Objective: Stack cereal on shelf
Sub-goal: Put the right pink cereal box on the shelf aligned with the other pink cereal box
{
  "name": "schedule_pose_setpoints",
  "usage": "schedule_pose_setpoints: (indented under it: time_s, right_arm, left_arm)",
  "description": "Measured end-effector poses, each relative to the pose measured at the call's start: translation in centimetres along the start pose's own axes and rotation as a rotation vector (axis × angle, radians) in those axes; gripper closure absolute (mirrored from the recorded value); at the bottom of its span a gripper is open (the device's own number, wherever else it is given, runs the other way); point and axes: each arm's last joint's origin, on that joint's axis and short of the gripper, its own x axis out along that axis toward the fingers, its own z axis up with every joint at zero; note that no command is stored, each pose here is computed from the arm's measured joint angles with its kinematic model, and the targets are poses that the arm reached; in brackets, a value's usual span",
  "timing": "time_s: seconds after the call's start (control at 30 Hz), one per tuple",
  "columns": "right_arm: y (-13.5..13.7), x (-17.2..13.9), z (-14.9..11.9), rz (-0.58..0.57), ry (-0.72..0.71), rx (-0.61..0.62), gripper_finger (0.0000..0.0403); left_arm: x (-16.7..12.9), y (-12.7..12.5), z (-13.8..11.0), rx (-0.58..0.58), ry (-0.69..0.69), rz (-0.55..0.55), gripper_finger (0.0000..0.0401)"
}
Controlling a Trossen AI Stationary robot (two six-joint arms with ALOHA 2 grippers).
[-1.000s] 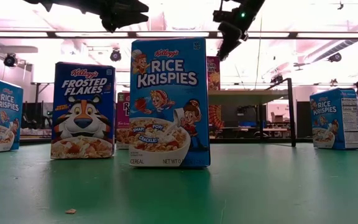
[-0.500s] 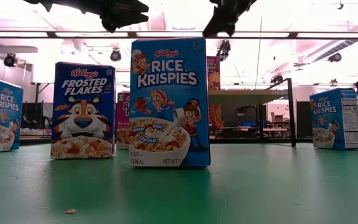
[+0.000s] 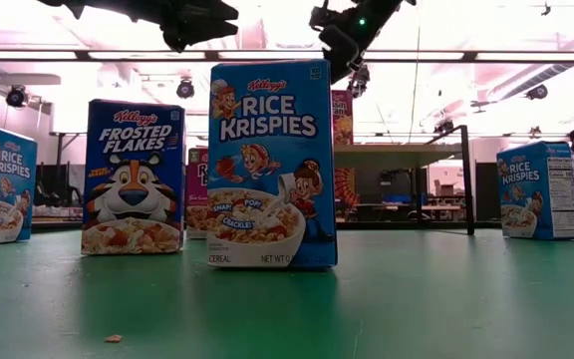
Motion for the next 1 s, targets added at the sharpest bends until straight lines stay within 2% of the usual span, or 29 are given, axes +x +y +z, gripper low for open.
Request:
schedule_pose_setpoints:
  time_s: [1.0]
  right_arm:
    - [-0.78, 0.79, 0.32, -0.082, -0.028, 0.001, 0.0394]
  left_arm:
    - [0.00, 0.00, 0.01, 0.000, -0.001, 0.000, 0.0191]
